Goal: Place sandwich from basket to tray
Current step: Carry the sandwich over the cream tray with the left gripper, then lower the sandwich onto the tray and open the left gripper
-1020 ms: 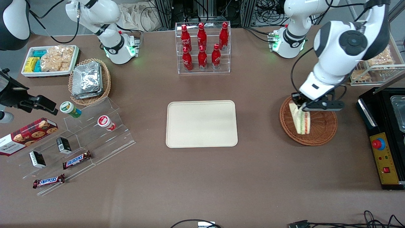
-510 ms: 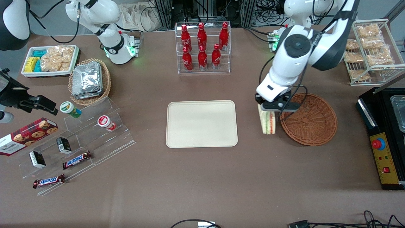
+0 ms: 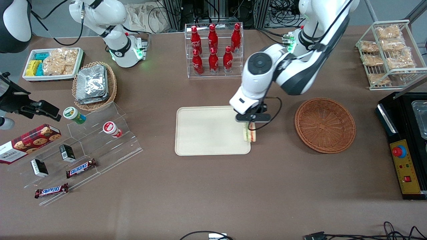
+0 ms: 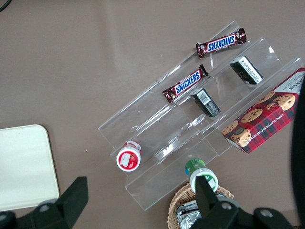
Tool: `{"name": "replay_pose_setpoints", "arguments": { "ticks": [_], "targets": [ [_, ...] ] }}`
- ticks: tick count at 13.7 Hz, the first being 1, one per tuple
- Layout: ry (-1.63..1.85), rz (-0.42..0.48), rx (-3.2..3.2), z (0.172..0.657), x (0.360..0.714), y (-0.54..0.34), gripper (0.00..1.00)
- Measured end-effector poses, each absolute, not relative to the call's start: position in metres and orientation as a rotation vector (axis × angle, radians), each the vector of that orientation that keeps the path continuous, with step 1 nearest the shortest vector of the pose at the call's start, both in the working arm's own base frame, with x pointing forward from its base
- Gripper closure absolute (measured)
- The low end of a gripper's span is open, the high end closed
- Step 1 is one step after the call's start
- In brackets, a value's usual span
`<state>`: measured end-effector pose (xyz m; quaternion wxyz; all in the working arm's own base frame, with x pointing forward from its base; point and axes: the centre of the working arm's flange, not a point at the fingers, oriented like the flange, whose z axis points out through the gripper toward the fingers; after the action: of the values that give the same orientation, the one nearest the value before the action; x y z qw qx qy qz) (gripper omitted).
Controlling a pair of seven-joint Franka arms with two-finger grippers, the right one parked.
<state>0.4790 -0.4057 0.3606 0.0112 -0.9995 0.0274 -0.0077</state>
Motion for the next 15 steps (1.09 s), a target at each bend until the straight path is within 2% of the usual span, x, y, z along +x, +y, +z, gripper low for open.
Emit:
{"name": "replay_pose_setpoints", "arguments": {
  "ticks": [5, 11, 15],
  "targets": [
    [0.119, 0.052, -3.096, 0.302, 0.47, -0.441, 0.85],
    [0.156, 0.126, -3.083, 0.262, 0.467, -0.444, 0.85],
    [0.225, 0.162, -3.072, 0.241, 0.447, -0.463, 0.85]
  ]
}}
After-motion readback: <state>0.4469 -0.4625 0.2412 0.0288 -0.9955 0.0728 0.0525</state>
